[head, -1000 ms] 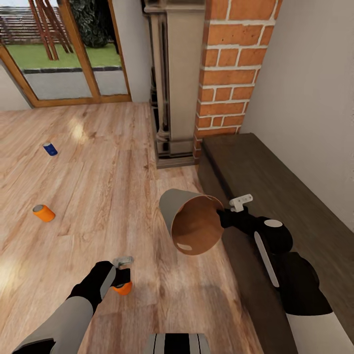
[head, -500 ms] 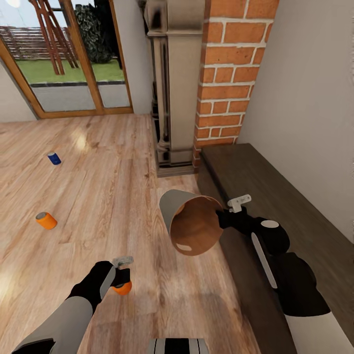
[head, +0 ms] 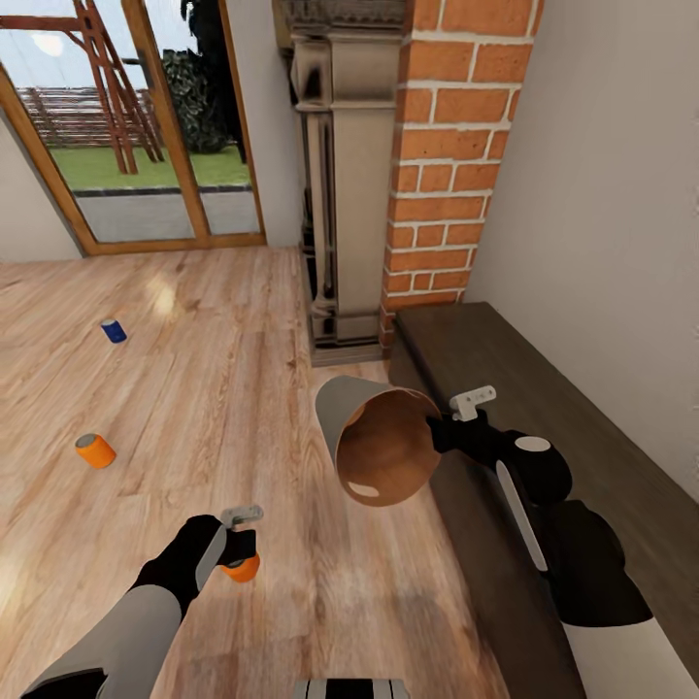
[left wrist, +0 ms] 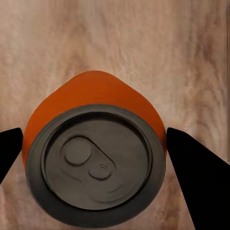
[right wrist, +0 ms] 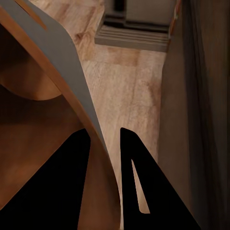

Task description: Put the three can of soda from the living room inside the tash can in the kitchen.

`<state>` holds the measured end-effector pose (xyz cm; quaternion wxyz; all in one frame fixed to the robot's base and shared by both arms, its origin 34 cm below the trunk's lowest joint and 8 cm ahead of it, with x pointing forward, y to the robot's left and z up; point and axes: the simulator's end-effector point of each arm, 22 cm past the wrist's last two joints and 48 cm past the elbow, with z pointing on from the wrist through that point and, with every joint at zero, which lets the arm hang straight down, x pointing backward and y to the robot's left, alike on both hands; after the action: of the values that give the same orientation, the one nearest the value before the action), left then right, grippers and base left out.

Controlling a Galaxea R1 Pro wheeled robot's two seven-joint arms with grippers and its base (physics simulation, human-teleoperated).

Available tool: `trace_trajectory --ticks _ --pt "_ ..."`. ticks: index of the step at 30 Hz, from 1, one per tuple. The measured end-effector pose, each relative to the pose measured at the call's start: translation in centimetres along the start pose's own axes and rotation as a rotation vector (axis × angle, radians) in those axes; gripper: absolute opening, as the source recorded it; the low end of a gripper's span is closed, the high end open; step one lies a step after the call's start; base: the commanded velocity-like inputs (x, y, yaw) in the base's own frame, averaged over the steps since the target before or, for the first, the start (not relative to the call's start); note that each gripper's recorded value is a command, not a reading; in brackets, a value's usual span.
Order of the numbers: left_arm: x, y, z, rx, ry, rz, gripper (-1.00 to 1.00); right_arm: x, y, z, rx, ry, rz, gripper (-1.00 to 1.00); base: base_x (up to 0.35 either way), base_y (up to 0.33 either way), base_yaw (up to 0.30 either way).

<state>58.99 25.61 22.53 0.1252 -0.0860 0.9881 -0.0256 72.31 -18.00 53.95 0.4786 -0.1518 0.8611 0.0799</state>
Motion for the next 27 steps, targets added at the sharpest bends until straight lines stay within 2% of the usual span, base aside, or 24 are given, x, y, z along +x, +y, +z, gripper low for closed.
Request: trace_trajectory --ticks 27 --pt "-4.2 -0.8 -5.2 0.021 -0.112 0.005 -1.0 -5.7 0.3 -4.6 0.02 -0.103 -0.031 -1.0 0.0 0.0 0.0"
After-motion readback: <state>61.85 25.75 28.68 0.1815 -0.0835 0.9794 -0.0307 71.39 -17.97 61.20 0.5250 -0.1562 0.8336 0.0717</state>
